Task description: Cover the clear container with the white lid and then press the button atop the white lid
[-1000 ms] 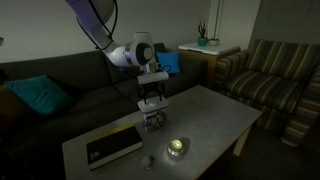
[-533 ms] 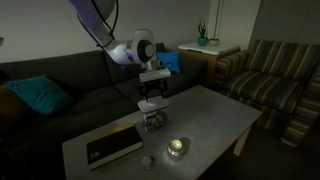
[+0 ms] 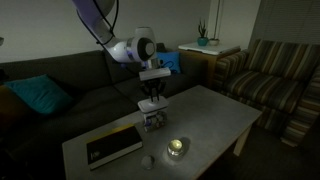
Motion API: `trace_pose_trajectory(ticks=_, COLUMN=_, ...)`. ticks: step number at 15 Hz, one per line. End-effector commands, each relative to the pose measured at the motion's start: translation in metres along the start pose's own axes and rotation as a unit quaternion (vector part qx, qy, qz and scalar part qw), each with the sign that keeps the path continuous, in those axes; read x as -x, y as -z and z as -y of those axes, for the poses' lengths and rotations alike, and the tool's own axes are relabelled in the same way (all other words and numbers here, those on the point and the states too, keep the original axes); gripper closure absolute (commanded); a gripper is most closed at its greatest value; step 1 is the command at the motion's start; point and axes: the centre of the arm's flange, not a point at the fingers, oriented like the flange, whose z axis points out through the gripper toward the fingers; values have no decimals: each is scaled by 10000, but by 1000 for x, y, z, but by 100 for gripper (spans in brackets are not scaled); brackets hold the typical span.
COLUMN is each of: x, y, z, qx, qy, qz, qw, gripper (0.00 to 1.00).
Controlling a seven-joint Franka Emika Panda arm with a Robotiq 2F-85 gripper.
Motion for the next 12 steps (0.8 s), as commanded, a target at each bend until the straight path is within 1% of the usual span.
trace_pose_trajectory(ticks=1, x=13, y=8, z=9, qx=-185, qy=22, qz=-122, qw=9998, gripper=96)
trace_pose_trajectory(ticks=2, x=13, y=6, z=10, qx=-215, qy=6, qz=-146, qw=9997, gripper=99)
trace_pose_trajectory(ticks=6, x=12, y=-2, z=11, qx=-247, qy=-69, qz=-252, qw=9994, gripper=100)
trace_pose_trajectory(ticks=11, x=6, y=-35, z=6, qx=-306, qy=-285, qz=-437, qw=9982, gripper=100)
trace_pose_trajectory(ticks=12, x=4, y=-42, z=5, qx=-308, qy=-339, qz=-414, qw=9981, gripper=100)
